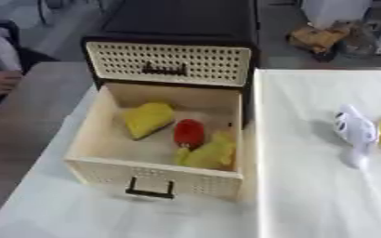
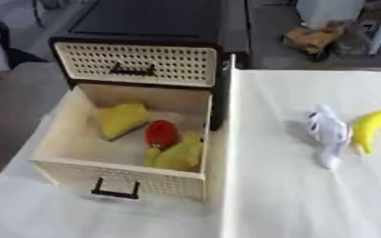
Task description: Pick up objects from table and place into drawer.
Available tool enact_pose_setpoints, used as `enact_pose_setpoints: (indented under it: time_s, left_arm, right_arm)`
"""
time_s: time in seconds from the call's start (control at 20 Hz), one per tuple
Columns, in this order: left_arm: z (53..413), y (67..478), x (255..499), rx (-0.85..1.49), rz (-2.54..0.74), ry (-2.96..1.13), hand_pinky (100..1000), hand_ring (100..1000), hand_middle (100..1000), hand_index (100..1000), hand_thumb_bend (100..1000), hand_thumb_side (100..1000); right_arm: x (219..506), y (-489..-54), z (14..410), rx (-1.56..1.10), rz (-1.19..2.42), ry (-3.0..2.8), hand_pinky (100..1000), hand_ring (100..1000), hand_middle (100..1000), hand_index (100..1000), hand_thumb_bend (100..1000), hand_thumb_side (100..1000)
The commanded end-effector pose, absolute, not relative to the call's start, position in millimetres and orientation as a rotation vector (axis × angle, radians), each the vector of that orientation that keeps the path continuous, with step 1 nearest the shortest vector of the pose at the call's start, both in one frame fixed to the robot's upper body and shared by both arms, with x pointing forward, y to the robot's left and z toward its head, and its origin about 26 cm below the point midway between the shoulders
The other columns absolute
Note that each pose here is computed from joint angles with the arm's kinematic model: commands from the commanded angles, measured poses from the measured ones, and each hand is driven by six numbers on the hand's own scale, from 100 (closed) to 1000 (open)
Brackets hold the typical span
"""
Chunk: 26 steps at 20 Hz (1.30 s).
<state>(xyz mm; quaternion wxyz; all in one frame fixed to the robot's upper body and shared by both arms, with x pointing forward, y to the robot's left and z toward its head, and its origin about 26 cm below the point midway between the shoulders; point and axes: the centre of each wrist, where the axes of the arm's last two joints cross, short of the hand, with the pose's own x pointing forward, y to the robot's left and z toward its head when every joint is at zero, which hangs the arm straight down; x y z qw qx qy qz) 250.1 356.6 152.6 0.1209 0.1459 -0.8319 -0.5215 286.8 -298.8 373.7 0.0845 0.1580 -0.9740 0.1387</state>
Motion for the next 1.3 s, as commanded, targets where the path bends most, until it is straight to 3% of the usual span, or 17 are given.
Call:
enact_pose_setpoints:
  time_s: [0.05, 0.4, 0.7, 0.75, 1.3]
  left_arm:
    - [145, 347, 245, 0.439, -1.874, -2.214, 100, 145, 425, 882, 100, 744]
    - [133, 334, 241, 0.477, -2.165, -2.011, 100, 153, 465, 869, 100, 718]
    - [122, 318, 240, 0.507, -2.078, -2.051, 100, 144, 466, 862, 100, 733]
    - [121, 315, 241, 0.507, -2.067, -2.056, 100, 166, 515, 915, 100, 704]
    - [138, 296, 256, 0.629, -2.09, -2.157, 100, 195, 571, 923, 100, 631]
  right_arm:
    - [278, -304, 383, 0.41, 0.446, -2.961, 715, 826, 617, 707, 196, 1000]
    - [278, -307, 380, 0.383, 0.417, -2.969, 715, 823, 614, 707, 192, 1000]
    - [279, -310, 375, 0.358, 0.423, -2.959, 717, 825, 612, 706, 207, 1000]
    - [280, -311, 373, 0.356, 0.418, -2.953, 718, 827, 611, 706, 211, 1000]
    - [282, -312, 365, 0.345, 0.412, -2.907, 722, 833, 609, 702, 240, 1000]
